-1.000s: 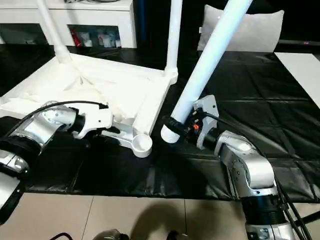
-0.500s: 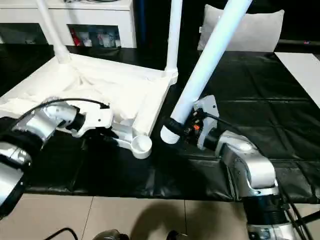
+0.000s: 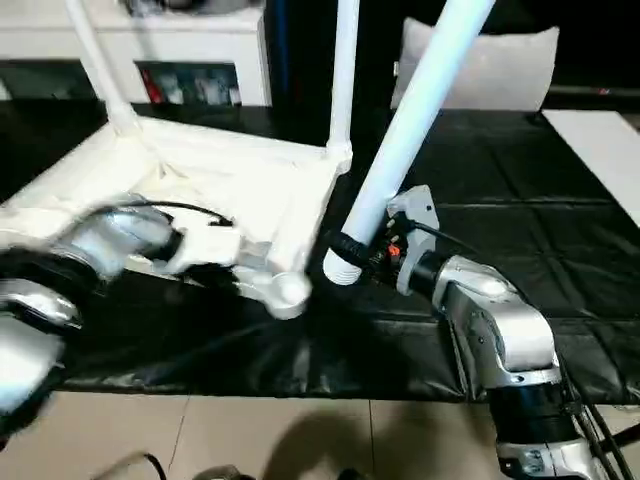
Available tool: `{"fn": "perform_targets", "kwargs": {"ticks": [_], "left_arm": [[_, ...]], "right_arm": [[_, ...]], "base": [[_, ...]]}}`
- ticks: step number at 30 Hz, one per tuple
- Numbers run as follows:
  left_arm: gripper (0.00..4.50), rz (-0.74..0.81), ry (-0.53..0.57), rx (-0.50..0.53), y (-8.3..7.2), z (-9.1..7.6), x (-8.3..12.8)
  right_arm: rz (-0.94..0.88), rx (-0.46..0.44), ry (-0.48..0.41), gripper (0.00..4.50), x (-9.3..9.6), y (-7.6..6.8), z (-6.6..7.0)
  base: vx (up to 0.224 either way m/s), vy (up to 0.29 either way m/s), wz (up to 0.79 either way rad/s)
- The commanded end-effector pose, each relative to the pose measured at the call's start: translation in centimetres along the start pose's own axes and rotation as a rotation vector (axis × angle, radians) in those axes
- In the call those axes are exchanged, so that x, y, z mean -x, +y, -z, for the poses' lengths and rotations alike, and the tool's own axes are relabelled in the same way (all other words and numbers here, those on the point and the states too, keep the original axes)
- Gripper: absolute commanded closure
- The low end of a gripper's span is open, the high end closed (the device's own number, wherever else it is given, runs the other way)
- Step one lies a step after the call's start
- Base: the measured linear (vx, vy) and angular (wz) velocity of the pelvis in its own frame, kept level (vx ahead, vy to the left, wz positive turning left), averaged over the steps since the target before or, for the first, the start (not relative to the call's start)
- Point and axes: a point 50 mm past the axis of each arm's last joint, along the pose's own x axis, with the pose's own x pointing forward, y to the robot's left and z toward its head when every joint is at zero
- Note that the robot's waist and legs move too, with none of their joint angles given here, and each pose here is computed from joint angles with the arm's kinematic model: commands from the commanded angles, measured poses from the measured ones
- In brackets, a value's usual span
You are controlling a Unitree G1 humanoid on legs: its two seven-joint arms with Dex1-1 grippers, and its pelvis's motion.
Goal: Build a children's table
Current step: Insert table leg to table base
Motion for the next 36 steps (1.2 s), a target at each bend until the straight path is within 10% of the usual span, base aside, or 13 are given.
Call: {"fn": "perform_targets", "kwargs": {"ticks": [1, 7, 15, 36], "left_arm": [[4.5, -0.074, -0.049, 0.191, -0.4, 1.4, -0.7], [4.5, -0.078, -0.068, 0.266, -0.8, 1.2, -1.6], [4.5, 0.016, -0.197, -0.052, -2.9, -0.2, -1.9], [3.46, -0.051, -0.291, 0.075, -3.1, 0.3, -2.2]], "right_arm": [[0.009, 0.018, -0.024, 2.6, 0.1, 0.1, -1.2], [-0.003, 0.015, -0.031, 2.6, 0.0, 0.3, -1.4], [-0.029, 0.037, -0.002, 2.6, -0.5, 0.8, -1.4], [-0.088, 0.081, 0.004, 2.6, -0.8, 1.6, -0.9]], "base": [[0.0, 0.0, 0.0], [0.004, -0.026, -0.05], [0.0, 0.0, 0.0], [0.0, 0.0, 0.0]]}}
